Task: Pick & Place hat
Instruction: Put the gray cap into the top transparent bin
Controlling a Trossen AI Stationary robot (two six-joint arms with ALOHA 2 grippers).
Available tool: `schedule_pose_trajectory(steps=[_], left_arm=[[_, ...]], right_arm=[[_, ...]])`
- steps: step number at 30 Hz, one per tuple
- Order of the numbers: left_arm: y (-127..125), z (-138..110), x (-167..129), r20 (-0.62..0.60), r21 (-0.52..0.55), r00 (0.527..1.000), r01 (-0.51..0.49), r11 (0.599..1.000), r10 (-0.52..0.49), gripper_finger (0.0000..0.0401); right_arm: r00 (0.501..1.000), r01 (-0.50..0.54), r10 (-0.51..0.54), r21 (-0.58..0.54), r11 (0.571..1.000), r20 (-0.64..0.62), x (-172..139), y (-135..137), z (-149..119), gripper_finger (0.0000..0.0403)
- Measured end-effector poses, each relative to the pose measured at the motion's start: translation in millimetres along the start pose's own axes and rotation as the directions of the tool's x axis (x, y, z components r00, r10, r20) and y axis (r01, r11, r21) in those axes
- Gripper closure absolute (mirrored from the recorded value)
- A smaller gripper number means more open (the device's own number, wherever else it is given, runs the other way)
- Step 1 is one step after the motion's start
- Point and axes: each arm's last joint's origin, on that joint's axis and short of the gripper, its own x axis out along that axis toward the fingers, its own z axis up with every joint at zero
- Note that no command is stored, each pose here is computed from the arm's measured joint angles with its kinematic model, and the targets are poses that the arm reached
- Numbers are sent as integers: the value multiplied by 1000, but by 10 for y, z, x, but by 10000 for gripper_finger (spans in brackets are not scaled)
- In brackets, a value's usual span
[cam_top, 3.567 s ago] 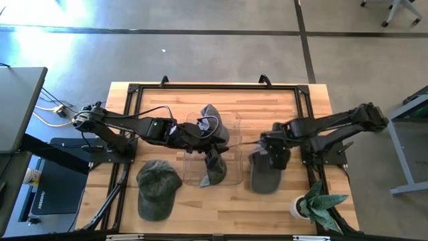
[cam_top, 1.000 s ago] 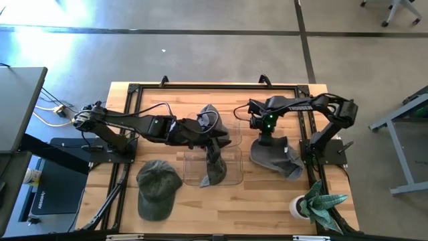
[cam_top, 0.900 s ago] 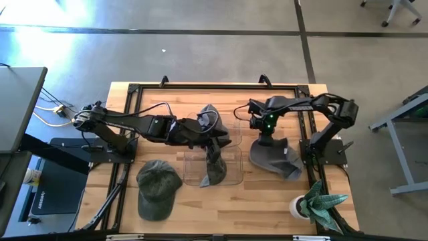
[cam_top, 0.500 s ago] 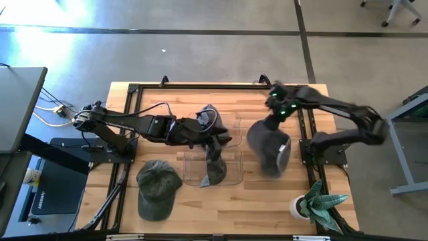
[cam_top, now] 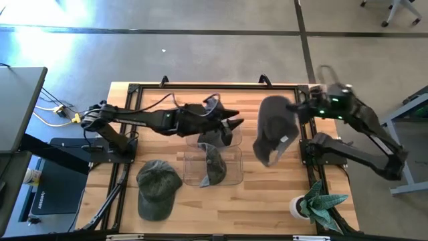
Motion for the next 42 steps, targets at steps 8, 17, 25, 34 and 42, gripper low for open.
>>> schedule_pose_trajectory(steps=[8,17,25,34,42], left_arm=[[237,213,233,149,-18,973,183,983,-178,209],[158,366,497,220,99,960,157,983,-175,118],[-83,627,470,238,276,965,-174,945,109,114],[-133,715,616,285,283,950,-213,935,130,114],[-46,591,760,257,280,942,-286,916,216,152]], right_arm=[[936,-171,198,-115,978,291,-335,159,93,396],[880,-137,256,-301,944,401,-310,245,245,396],[805,6,213,-366,930,553,-316,304,366,393],[850,43,186,-416,909,494,-76,330,417,389],[890,-4,218,-472,882,400,104,401,382,393]])
